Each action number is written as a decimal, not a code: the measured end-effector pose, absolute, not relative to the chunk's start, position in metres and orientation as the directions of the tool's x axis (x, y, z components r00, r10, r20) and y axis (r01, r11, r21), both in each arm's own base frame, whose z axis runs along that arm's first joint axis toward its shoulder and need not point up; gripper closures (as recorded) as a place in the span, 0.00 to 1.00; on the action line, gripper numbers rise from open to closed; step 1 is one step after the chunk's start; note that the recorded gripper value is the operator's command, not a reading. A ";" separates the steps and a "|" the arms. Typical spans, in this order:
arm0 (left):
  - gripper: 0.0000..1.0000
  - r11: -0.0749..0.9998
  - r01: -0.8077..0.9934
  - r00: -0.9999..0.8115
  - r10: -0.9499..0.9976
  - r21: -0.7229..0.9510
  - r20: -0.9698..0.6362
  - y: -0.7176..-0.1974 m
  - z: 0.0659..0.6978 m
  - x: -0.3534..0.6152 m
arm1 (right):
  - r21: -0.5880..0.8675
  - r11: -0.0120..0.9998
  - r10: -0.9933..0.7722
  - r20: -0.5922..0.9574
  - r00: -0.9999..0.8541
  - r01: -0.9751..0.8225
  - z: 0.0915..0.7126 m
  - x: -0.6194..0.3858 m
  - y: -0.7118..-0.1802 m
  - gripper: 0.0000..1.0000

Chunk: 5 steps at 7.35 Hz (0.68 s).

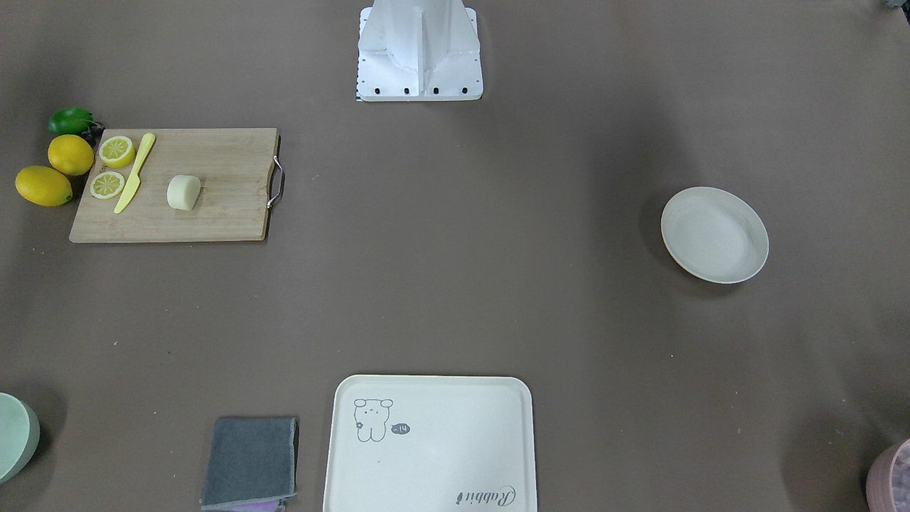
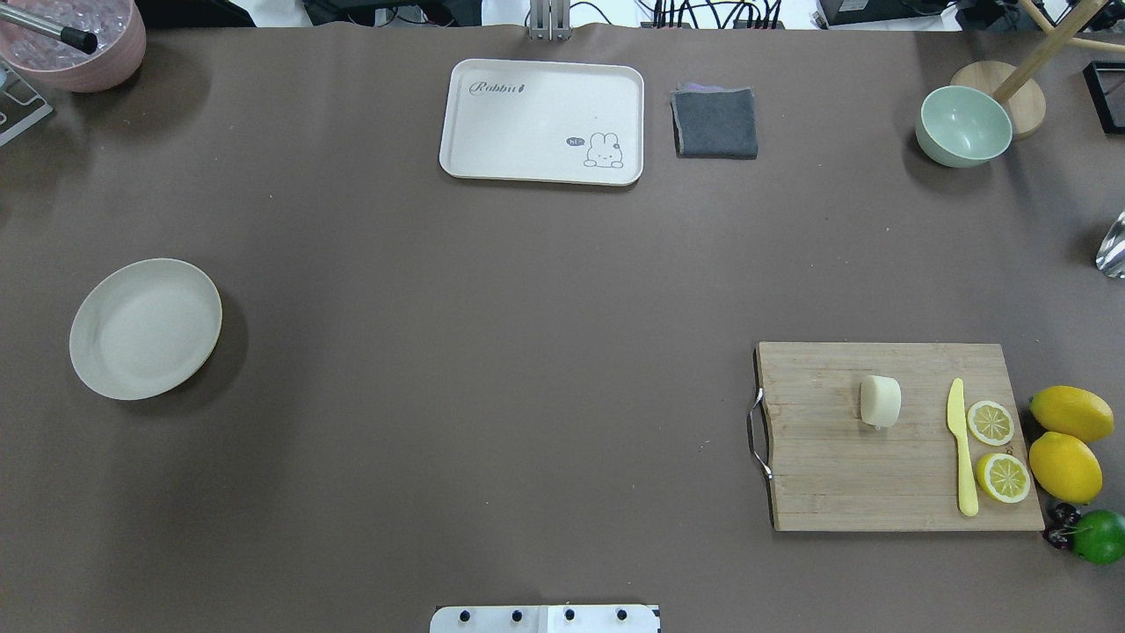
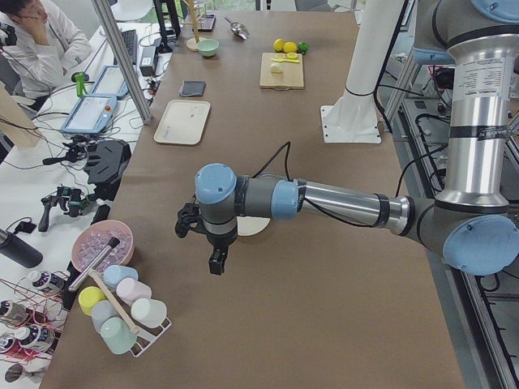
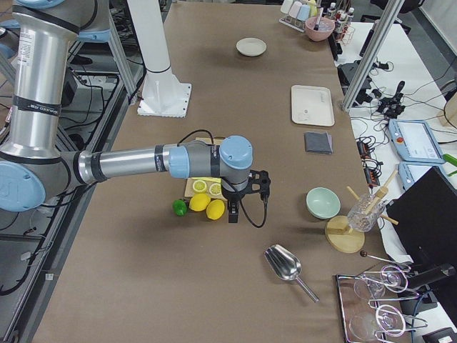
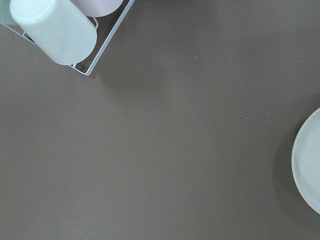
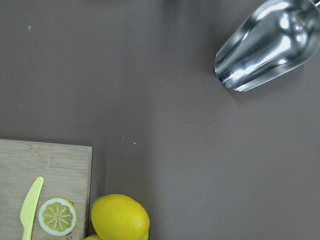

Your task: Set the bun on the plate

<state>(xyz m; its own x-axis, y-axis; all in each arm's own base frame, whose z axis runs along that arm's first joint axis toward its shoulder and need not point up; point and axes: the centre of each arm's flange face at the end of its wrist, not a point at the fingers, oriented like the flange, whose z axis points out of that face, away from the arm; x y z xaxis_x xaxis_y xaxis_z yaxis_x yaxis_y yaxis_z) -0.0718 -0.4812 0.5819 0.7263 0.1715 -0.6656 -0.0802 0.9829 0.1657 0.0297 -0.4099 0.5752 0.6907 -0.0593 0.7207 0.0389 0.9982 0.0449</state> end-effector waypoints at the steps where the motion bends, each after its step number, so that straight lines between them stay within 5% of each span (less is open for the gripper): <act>1: 0.02 0.979 -0.078 0.728 0.186 0.189 -0.659 -0.483 0.572 -0.072 | 0.062 0.997 -0.069 0.721 0.689 0.035 0.566 0.030 -0.411 0.00; 5: 0.02 0.924 -0.049 0.732 0.292 0.380 -0.615 -0.513 0.540 -0.073 | 0.201 0.979 -0.159 0.716 0.680 0.017 0.522 0.029 -0.421 0.00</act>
